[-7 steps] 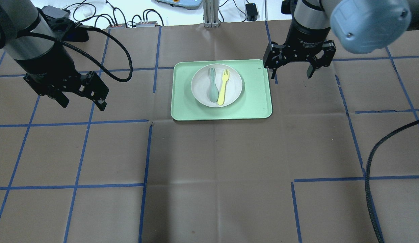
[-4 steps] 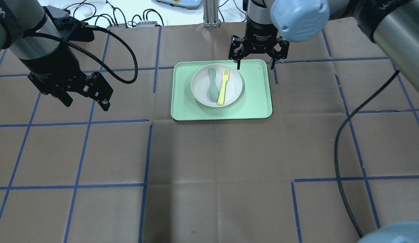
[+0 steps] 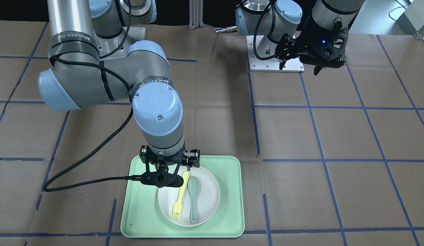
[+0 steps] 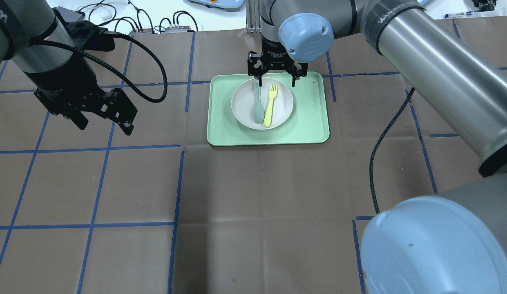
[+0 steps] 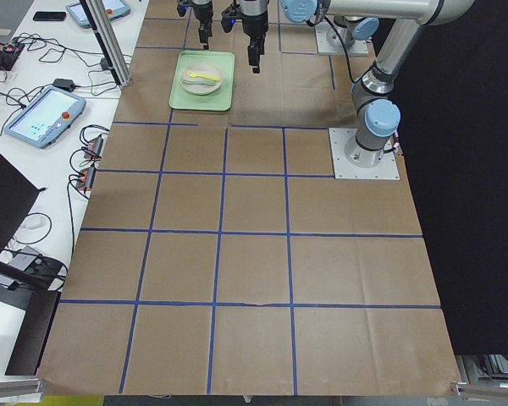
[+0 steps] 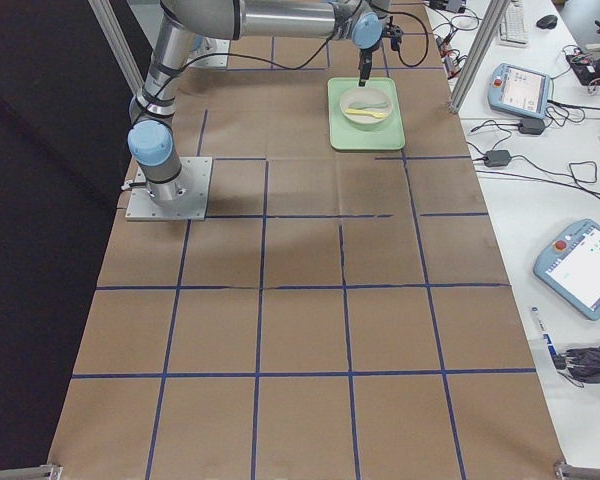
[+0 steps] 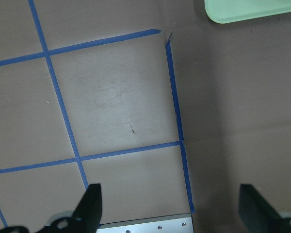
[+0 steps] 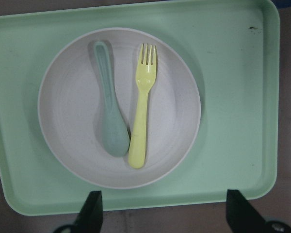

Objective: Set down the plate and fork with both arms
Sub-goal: 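Lower the right gripper over the yellow fork on the plate, then close the right gripper on the yellow fork handle, then carry the fork with the right gripper beside the plate on the tray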

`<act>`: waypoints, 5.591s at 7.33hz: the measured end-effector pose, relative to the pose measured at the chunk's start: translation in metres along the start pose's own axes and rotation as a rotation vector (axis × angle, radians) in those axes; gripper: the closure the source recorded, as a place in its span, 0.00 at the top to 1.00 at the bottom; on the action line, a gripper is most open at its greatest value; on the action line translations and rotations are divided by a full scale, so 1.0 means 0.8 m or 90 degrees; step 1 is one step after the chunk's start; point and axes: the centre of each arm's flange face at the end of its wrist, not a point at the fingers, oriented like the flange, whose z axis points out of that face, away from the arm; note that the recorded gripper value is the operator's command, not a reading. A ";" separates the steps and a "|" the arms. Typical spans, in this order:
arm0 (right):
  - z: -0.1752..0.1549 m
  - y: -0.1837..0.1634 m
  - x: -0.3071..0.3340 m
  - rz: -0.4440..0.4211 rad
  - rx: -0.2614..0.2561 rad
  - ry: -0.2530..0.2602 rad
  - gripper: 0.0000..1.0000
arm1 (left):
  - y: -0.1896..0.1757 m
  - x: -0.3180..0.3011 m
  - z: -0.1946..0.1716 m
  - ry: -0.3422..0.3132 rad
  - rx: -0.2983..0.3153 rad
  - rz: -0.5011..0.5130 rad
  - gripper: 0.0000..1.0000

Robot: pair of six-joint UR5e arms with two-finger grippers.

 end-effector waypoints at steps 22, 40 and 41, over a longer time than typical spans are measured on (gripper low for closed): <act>0.173 -0.042 -0.023 0.030 -0.023 0.017 0.06 | -0.001 -0.001 0.001 0.001 -0.001 -0.001 0.99; 0.153 -0.029 0.164 -0.029 -0.006 0.005 0.03 | 0.000 0.000 -0.001 0.001 0.001 -0.001 0.99; 0.168 -0.031 0.161 -0.029 -0.007 0.003 0.04 | 0.000 0.000 0.000 0.001 0.001 -0.001 0.99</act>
